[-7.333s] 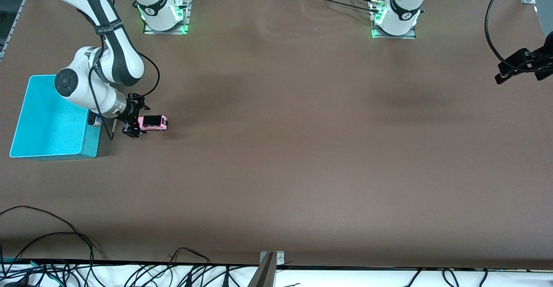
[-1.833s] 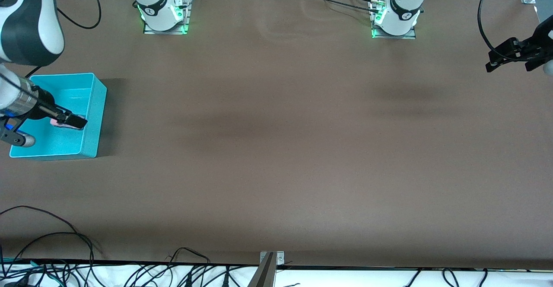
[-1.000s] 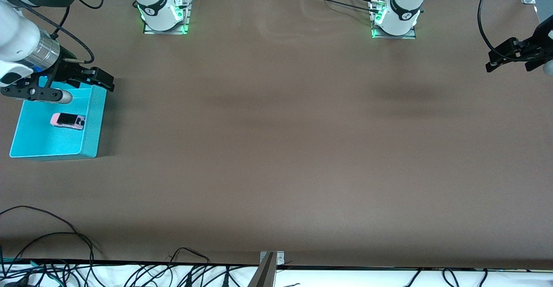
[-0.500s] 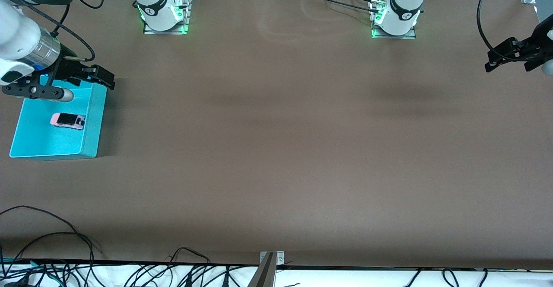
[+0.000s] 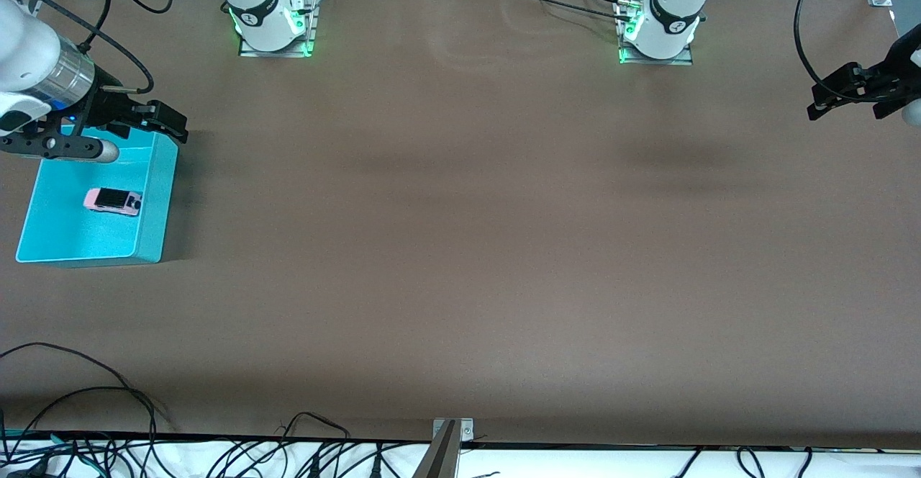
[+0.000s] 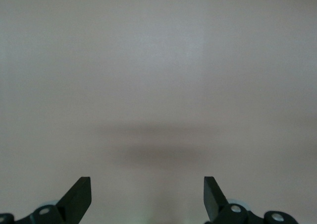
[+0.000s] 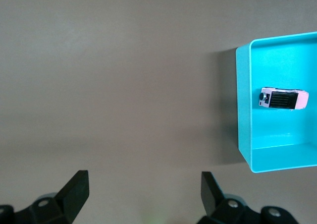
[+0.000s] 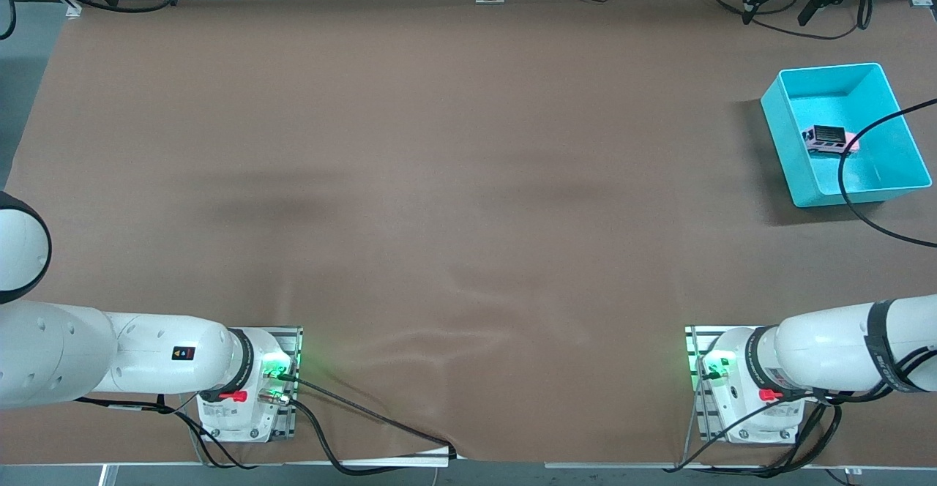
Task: Wind and store pink jeep toy
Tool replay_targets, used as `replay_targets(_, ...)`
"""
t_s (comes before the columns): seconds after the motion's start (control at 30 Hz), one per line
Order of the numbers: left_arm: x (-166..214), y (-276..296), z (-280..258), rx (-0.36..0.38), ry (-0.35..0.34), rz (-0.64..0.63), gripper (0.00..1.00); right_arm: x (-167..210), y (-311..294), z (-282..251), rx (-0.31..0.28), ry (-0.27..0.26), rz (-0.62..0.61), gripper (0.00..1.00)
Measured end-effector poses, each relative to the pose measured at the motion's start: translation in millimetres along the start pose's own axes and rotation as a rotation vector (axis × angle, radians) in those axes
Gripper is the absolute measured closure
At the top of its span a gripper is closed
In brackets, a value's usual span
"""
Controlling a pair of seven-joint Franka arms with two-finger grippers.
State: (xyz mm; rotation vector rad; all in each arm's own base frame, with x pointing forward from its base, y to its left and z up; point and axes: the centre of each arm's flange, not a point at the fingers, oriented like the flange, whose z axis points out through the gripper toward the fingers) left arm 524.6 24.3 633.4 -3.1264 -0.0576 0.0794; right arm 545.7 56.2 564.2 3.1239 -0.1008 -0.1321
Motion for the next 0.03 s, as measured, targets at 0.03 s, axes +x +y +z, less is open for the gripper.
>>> replay_targets(0.03,0.0,0.0,0.0,0.000,0.000,0.000,0.00,0.0,0.2,-1.5,0.000,0.002,-0.002,0.00)
